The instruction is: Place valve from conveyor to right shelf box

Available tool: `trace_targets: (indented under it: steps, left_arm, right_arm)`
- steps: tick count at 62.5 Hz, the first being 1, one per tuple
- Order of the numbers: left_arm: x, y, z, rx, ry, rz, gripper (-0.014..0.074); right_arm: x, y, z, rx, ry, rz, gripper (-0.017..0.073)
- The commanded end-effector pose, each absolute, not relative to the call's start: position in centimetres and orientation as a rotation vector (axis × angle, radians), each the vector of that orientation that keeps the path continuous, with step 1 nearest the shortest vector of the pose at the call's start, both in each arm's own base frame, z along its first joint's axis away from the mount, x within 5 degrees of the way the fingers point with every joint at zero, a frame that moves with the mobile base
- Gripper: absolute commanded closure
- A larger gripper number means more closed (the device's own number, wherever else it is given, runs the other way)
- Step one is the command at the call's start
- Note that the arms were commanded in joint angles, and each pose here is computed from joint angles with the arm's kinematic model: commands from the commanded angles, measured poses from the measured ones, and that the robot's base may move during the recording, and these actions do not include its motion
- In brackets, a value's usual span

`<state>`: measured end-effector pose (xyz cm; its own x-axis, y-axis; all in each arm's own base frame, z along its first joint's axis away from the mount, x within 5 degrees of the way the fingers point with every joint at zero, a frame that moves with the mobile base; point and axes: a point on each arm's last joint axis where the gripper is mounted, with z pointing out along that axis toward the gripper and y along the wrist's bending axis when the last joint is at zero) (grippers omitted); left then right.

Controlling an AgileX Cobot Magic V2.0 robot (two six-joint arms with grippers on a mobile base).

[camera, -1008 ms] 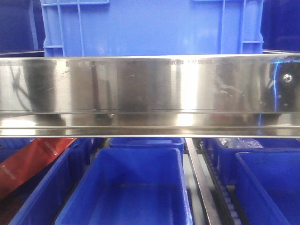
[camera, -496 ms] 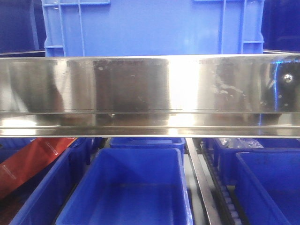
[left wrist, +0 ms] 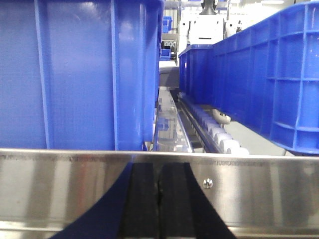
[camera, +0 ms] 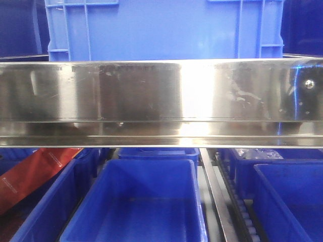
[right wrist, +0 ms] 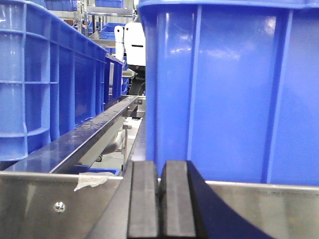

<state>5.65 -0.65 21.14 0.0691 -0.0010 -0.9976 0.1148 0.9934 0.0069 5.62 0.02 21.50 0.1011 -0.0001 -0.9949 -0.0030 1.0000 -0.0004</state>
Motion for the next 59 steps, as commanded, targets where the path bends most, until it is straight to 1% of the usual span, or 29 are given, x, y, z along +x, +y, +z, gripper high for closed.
trace_targets:
  steps: [1,59]
  left_arm:
    - [5.58,-0.66,21.32,0.081,1.482,-0.102,0.0704]
    - [5.58,-0.66,21.32,0.081,1.482,-0.102,0.0704]
  right_arm:
    - [5.58,-0.01,21.64,0.002,1.448,0.001,0.0722]
    - [5.58,-0.01,21.64,0.002,1.448,0.001,0.0722]
